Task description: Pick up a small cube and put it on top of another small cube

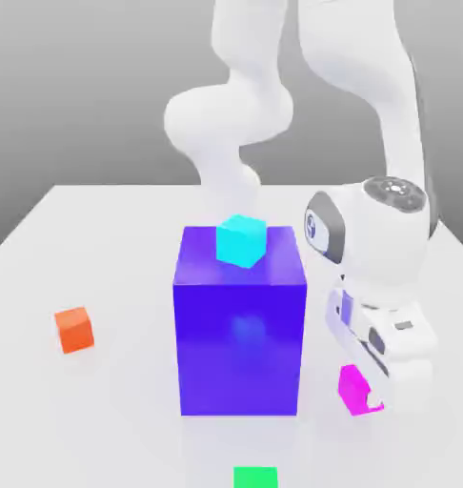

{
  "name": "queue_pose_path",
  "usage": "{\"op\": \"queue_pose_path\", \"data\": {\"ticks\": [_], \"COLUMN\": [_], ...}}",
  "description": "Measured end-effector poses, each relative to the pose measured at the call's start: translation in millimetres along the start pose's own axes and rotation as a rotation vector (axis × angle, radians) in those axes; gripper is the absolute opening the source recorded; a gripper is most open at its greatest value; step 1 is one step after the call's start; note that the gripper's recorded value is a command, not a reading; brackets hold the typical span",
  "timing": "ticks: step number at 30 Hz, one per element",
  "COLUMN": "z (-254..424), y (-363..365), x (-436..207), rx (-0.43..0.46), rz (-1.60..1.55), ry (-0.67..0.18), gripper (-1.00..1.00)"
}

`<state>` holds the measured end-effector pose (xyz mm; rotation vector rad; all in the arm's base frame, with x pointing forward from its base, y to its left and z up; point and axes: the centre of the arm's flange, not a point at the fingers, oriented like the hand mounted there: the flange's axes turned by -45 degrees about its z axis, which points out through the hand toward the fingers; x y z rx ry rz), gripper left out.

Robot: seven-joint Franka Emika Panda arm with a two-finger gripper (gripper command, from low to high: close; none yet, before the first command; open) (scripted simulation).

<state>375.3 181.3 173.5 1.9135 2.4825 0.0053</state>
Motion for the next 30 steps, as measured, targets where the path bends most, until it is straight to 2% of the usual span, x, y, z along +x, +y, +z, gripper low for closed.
{"op": "queue_pose_path", "data": {"ticks": [6, 17, 19, 23, 24, 30], "z": [-33.0, -81.2, -71.6, -19.3, -9.3, -4.4], "y": [27.8, 126.8, 115.5, 108.5, 107.5, 107.0], "x": [1.1, -127.0, -168.1, -186.0, -186.7, -187.1], "rx": [-0.019, -0.029, -0.004, 0.007, 0.008, 0.007], "rz": [-0.095, -0.236, -0.147, -0.101, -0.099, -0.097], "ry": [0.001, -0.029, -0.009, 0.003, 0.004, 0.004], "gripper": [-1.00, -1.00, -1.00, -1.00, 1.00, 1.00]}}
